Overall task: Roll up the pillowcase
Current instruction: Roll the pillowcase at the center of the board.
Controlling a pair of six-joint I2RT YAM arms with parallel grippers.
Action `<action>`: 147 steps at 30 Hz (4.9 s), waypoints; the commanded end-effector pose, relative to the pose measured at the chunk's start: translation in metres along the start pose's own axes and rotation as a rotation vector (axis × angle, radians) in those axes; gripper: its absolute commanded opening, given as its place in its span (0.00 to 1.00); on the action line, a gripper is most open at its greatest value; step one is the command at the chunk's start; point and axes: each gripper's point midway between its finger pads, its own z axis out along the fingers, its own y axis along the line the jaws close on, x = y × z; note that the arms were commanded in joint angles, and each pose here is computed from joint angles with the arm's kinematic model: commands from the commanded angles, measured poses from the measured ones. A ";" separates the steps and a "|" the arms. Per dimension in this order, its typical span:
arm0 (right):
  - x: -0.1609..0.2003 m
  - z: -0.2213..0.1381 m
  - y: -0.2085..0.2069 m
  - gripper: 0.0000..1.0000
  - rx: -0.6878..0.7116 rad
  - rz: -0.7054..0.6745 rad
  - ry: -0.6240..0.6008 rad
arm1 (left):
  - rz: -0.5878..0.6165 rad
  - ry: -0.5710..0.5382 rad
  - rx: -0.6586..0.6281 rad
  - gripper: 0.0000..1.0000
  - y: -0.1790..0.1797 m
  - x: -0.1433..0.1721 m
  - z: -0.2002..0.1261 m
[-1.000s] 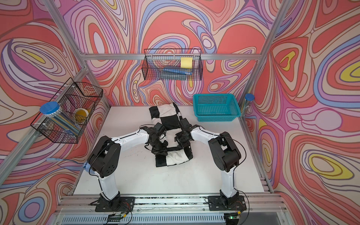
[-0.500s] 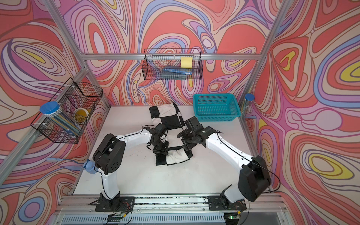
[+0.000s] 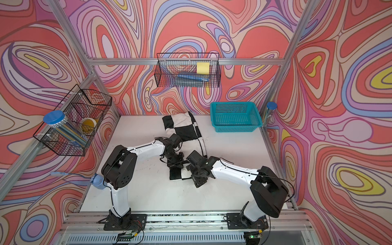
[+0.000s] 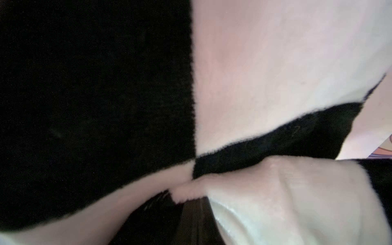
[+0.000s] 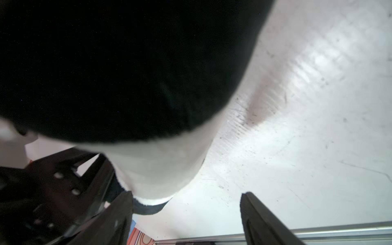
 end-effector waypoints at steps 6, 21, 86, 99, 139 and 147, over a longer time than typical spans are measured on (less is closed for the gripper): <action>-0.025 0.028 0.002 0.79 -0.067 0.124 -0.196 | -0.073 -0.006 0.019 0.02 0.005 -0.005 0.005; -0.038 0.058 0.020 0.18 -0.102 0.051 -0.253 | -0.078 0.005 0.064 0.12 0.005 0.003 0.000; -0.093 0.057 0.135 0.43 0.067 -0.124 0.079 | 0.178 -0.244 0.104 0.00 -0.006 -0.028 -0.070; -0.113 0.053 0.158 0.52 -0.068 -0.174 0.112 | 0.011 -0.264 -0.061 0.00 0.037 -0.055 -0.034; -0.057 0.042 0.053 0.72 -0.164 -0.040 -0.215 | -0.339 0.023 0.105 0.00 0.016 -0.003 -0.012; -0.070 0.040 0.075 0.76 -0.360 -0.092 -0.322 | -0.350 0.039 0.122 0.00 0.018 0.002 -0.008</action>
